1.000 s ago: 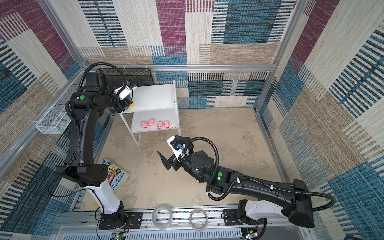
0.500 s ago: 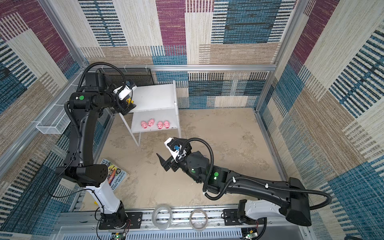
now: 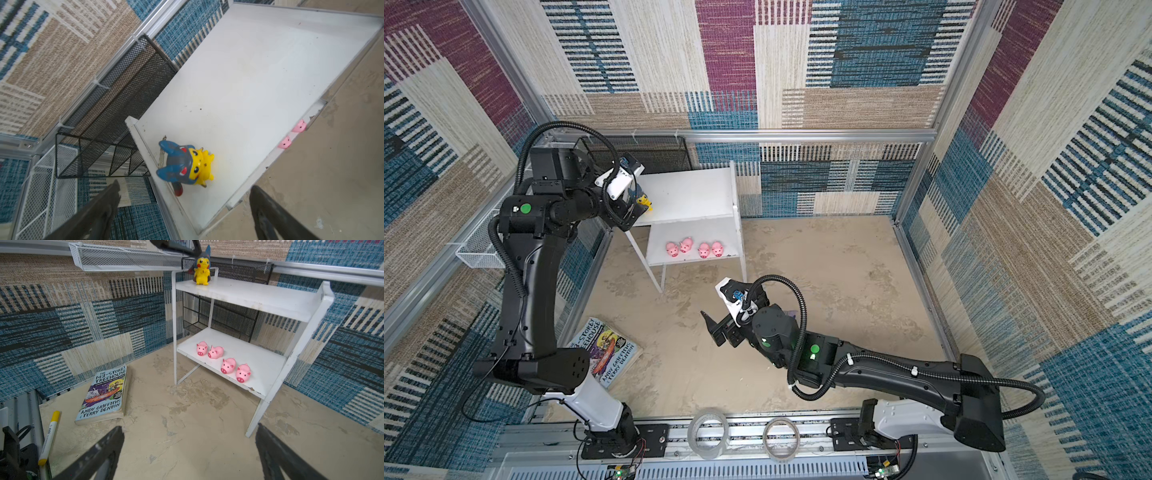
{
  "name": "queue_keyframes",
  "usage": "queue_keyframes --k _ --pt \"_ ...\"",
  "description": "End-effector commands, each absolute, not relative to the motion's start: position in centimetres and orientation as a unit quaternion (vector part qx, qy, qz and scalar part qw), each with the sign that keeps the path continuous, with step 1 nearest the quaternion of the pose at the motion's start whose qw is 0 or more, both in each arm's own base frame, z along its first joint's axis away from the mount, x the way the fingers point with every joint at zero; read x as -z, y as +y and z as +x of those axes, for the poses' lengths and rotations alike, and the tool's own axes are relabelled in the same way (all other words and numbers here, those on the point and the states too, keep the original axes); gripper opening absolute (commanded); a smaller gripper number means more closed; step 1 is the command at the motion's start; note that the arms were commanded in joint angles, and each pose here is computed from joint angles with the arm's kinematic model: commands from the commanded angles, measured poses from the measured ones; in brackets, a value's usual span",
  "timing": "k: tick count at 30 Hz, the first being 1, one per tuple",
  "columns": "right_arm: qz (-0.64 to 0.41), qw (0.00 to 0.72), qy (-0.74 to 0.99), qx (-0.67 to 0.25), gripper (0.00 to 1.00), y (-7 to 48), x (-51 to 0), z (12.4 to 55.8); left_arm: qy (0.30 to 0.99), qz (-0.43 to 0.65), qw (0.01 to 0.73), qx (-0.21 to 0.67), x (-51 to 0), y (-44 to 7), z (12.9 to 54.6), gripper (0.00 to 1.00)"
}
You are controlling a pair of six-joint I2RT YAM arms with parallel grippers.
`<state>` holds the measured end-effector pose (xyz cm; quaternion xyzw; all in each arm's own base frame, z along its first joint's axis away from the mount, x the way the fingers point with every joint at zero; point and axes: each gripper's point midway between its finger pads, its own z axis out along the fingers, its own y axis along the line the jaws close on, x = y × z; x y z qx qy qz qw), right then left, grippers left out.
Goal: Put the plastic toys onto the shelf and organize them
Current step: 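Withdraw the left gripper from the shelf while the right gripper moves over the figurines, then lower the right gripper onto the blonde figurine in pink dress and close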
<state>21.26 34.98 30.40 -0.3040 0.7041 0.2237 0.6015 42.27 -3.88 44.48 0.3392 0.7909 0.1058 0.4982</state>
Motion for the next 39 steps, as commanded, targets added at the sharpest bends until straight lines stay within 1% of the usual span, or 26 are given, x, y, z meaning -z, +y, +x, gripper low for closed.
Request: queue_keyframes --k 1,3,6,9,13,15,17,22,24,29,32,34,36,39 --pt "-0.276 0.578 0.740 -0.207 1.00 34.2 -28.7 21.8 0.791 0.269 0.540 -0.102 -46.9 -3.5 41.4 0.98" --pt "-0.253 0.572 0.756 -0.192 1.00 33.4 -27.7 22.2 0.796 0.249 0.547 -0.077 -47.1 -4.1 40.2 0.99" --pt "-0.235 0.541 0.786 -0.184 1.00 32.3 -25.3 22.1 0.803 0.199 0.561 -0.019 -46.9 -5.4 38.8 0.98" --pt "-0.221 0.492 0.821 -0.189 1.00 31.5 -22.4 21.8 0.814 0.160 0.557 0.040 -44.7 -7.8 37.4 0.98" --pt "-0.155 0.440 0.867 -0.176 1.00 28.7 -18.9 22.4 0.816 0.180 0.546 0.066 -40.7 -11.8 34.4 0.98" --pt "-0.116 0.383 0.897 -0.187 0.99 26.8 -16.1 23.0 0.820 0.187 0.533 0.091 -38.8 -13.5 32.5 0.98" --pt "-0.056 0.343 0.919 -0.188 0.98 24.3 -13.8 23.9 0.821 0.193 0.524 0.118 -37.4 -14.6 30.6 0.98" --pt "-0.004 0.327 0.926 -0.186 0.97 20.3 -10.7 25.1 0.810 0.199 0.517 0.191 -34.6 -16.1 26.2 0.99" --pt "-0.006 0.325 0.927 -0.187 0.97 19.4 -9.6 25.7 0.809 0.213 0.500 0.223 -33.2 -16.9 24.9 0.98" --pt "-0.044 0.304 0.928 -0.213 0.97 19.7 -7.3 25.8 0.825 0.212 0.459 0.252 -29.8 -17.6 23.5 0.98" --pt "-0.092 0.309 0.913 -0.249 0.97 21.4 -7.1 25.6 0.830 0.212 0.449 0.254 -28.5 -17.8 23.4 0.98" --pt "-0.122 0.300 0.908 -0.267 0.97 22.5 -6.9 25.3 0.832 0.212 0.445 0.252 -28.0 -17.9 23.6 0.98" --pt "-0.159 0.281 0.898 -0.298 0.93 23.9 -6.9 24.4 0.834 0.215 0.442 0.251 -27.7 -18.0 23.9 0.98" --pt "-0.206 0.246 0.891 -0.322 0.94 26.4 -7.1 21.4 0.836 0.222 0.437 0.249 -27.5 -18.4 24.2 0.98"
